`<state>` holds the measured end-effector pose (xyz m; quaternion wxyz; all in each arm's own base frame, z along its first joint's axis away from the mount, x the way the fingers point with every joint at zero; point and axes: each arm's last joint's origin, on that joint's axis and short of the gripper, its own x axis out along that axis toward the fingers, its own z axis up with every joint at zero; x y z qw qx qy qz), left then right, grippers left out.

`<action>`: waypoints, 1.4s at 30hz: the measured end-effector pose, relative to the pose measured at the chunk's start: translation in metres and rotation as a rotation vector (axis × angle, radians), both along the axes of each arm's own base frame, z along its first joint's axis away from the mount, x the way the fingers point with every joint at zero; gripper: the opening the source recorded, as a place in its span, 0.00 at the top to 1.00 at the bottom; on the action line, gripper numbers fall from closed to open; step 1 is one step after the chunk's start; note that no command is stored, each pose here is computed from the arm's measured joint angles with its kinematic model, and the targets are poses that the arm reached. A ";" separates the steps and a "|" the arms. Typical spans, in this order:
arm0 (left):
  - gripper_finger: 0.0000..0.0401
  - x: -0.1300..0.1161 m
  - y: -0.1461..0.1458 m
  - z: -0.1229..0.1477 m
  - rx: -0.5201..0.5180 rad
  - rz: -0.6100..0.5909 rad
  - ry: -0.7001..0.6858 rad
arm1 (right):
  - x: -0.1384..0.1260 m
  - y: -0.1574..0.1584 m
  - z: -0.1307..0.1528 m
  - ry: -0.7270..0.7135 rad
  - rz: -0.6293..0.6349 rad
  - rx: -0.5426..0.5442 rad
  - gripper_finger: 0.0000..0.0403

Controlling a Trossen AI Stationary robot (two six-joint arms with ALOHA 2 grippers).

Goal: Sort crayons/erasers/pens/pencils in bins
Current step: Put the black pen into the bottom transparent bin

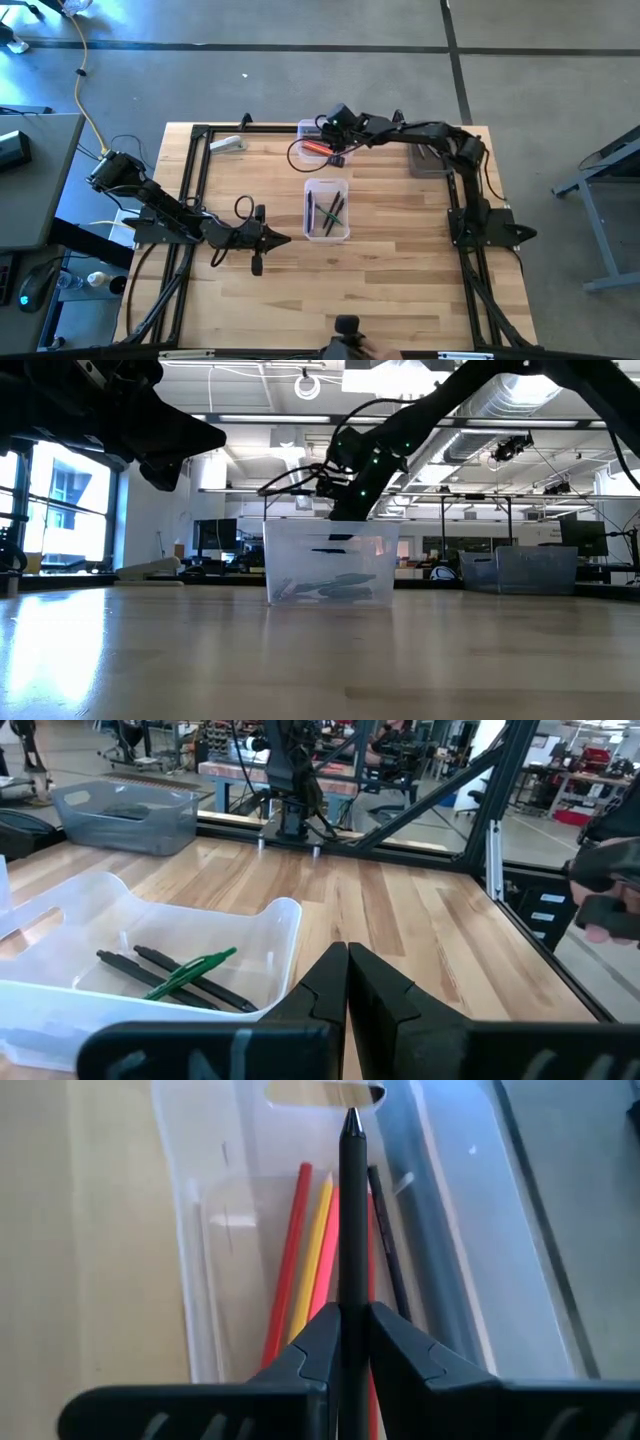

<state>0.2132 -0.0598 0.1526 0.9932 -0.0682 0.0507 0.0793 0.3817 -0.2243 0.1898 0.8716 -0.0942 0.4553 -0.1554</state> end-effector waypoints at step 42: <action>1.00 0.000 -0.001 0.000 0.001 -0.004 0.005 | -0.024 0.147 0.105 0.016 0.206 0.086 0.92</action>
